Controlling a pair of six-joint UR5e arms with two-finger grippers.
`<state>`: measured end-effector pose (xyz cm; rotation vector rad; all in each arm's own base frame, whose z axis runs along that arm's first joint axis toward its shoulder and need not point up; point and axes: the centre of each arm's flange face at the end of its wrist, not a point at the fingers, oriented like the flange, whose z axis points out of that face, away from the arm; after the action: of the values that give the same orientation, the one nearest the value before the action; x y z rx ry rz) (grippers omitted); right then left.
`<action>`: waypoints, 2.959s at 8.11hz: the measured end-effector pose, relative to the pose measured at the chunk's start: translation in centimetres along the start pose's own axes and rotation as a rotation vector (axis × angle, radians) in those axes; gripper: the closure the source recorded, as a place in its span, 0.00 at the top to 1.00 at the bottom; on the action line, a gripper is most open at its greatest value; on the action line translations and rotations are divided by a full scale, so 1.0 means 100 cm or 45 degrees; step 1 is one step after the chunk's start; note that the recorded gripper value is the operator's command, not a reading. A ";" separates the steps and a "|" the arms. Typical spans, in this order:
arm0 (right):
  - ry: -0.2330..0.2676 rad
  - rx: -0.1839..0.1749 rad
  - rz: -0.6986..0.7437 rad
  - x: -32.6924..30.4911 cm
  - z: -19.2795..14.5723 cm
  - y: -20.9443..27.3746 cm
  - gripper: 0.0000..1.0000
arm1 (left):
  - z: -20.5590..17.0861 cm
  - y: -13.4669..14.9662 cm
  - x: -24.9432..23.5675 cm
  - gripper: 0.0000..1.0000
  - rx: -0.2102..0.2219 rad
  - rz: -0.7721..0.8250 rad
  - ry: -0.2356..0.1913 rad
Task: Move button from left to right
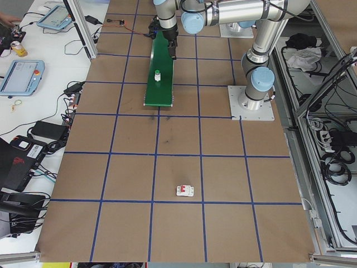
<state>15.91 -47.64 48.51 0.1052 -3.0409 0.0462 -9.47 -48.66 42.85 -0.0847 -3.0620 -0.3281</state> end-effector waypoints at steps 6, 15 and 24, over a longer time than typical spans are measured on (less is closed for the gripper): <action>-0.002 -0.003 -0.001 0.000 0.001 0.000 1.00 | 0.006 -0.001 -0.006 1.00 -0.033 -0.007 0.007; 0.002 0.045 -0.003 0.000 0.005 -0.012 1.00 | 0.007 -0.001 -0.007 1.00 -0.030 -0.005 0.003; -0.134 0.024 -0.091 -0.008 0.068 -0.057 1.00 | 0.007 -0.002 -0.008 1.00 -0.027 -0.002 0.003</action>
<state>16.49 -53.48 41.84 0.2243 -3.1392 0.0655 -8.77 -48.73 42.09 -0.0824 -3.0570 -0.3605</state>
